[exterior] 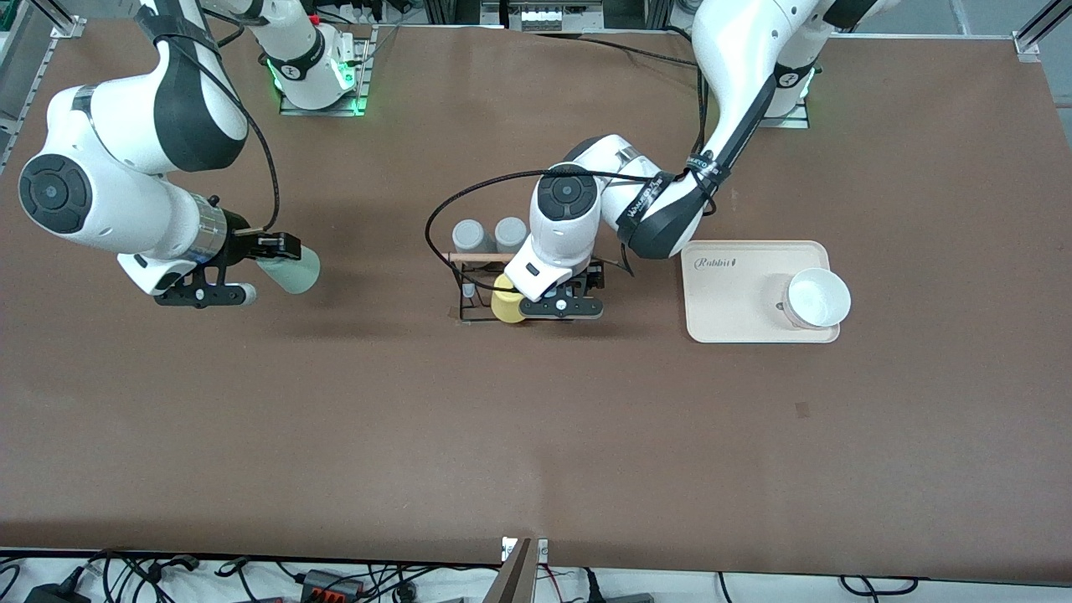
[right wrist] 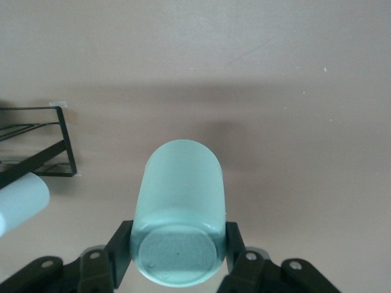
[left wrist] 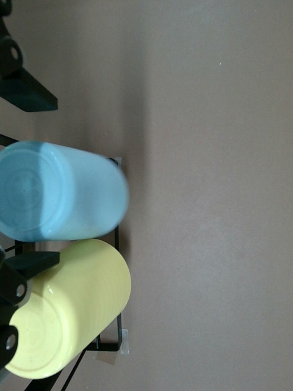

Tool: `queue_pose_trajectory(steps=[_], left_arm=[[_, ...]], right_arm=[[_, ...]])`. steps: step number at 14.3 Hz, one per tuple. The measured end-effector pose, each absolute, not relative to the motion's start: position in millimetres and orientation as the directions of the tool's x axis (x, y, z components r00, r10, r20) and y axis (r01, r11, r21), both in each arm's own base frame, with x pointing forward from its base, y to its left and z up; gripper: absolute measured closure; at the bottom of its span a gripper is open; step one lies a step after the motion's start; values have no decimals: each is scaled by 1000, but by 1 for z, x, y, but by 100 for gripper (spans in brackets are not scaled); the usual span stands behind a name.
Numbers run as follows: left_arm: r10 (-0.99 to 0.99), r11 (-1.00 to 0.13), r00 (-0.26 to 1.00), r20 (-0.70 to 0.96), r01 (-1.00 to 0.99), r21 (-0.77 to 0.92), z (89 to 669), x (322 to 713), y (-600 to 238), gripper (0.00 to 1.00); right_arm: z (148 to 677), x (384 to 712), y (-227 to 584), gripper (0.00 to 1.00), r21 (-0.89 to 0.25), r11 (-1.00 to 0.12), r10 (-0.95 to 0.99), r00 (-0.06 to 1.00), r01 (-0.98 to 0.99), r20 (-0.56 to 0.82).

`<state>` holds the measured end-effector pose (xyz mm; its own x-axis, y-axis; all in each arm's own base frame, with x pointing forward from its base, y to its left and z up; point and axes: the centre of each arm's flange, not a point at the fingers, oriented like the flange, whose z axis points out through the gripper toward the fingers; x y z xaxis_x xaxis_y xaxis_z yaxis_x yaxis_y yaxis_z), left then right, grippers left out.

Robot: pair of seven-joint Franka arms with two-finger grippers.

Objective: Hang scattered cups on rack with three cups

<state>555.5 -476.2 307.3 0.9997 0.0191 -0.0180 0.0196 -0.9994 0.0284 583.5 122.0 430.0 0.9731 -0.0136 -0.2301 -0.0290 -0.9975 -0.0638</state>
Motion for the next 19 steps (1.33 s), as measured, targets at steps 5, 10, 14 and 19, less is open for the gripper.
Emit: queue_pose_trajectory(steps=[5,10,14,19], left_arm=[[24,-999,999,21,23,44,342,573,-457,0],[3,-1000,998,57,2,17,454,598,-378,0],[-95,-994,995,-18,-96,-54,513,607,-283,0],[-129,-988,989,-75,-135,-80,554,601,-213,0]], right_arm=[[432,586,198,36,-30,-996,-76,975,-84,-209],[436,597,271,36,-44,-985,-159,971,-169,-181],[427,600,324,36,-75,-978,-180,965,-197,-189],[402,596,360,36,-68,-974,-200,963,-215,-181]])
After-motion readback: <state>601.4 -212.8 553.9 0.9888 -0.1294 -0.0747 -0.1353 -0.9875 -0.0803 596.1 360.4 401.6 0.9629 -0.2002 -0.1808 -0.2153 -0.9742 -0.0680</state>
